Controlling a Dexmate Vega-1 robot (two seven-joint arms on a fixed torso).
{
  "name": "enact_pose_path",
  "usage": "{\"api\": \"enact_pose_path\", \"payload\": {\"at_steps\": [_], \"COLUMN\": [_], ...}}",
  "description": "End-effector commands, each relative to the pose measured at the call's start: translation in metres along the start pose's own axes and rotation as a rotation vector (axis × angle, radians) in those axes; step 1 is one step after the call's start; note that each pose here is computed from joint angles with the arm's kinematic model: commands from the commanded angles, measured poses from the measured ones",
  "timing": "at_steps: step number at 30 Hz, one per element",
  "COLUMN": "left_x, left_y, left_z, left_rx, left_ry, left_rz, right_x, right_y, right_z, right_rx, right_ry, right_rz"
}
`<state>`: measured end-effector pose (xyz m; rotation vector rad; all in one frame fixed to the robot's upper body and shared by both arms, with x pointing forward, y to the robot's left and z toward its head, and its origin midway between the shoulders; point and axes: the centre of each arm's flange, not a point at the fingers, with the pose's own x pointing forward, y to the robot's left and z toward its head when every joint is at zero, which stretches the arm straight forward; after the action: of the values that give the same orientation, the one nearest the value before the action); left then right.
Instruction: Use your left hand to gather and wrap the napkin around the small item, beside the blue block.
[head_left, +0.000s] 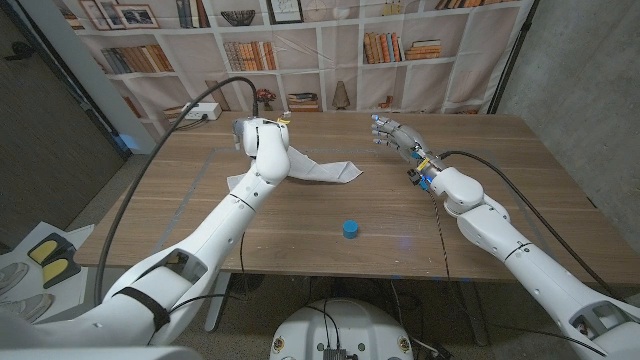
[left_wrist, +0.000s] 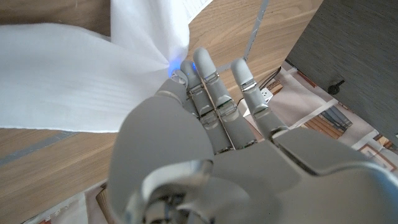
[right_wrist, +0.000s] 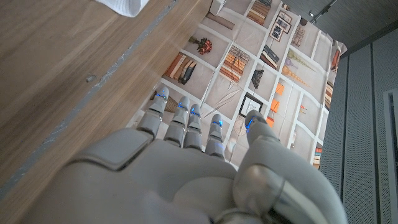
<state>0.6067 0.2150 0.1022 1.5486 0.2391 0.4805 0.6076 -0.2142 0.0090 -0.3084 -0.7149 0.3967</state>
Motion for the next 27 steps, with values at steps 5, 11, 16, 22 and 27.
{"api": "enact_pose_path", "payload": {"at_steps": [5, 11, 16, 22, 27], "left_x": [0.079, 0.084, 0.08, 0.063, 0.03], "left_y": [-0.022, -0.041, -0.045, -0.038, -0.022], "left_z": [0.012, 0.028, 0.032, 0.027, 0.014], "left_rx": [-0.037, 0.115, 0.191, 0.167, -0.02], "left_ry": [0.111, 0.129, 0.132, 0.108, 0.013], "left_rz": [-0.034, -0.076, -0.189, -0.16, 0.055], "right_x": [0.002, -0.003, -0.003, -0.003, -0.004], "right_y": [-0.002, -0.005, -0.006, -0.006, -0.006], "right_z": [0.0, 0.0, 0.001, 0.002, 0.002], "right_rx": [-0.014, -0.015, -0.018, -0.018, -0.013], "right_ry": [0.027, 0.029, 0.02, 0.014, 0.014], "right_rz": [0.005, -0.009, -0.007, -0.003, -0.006]}}
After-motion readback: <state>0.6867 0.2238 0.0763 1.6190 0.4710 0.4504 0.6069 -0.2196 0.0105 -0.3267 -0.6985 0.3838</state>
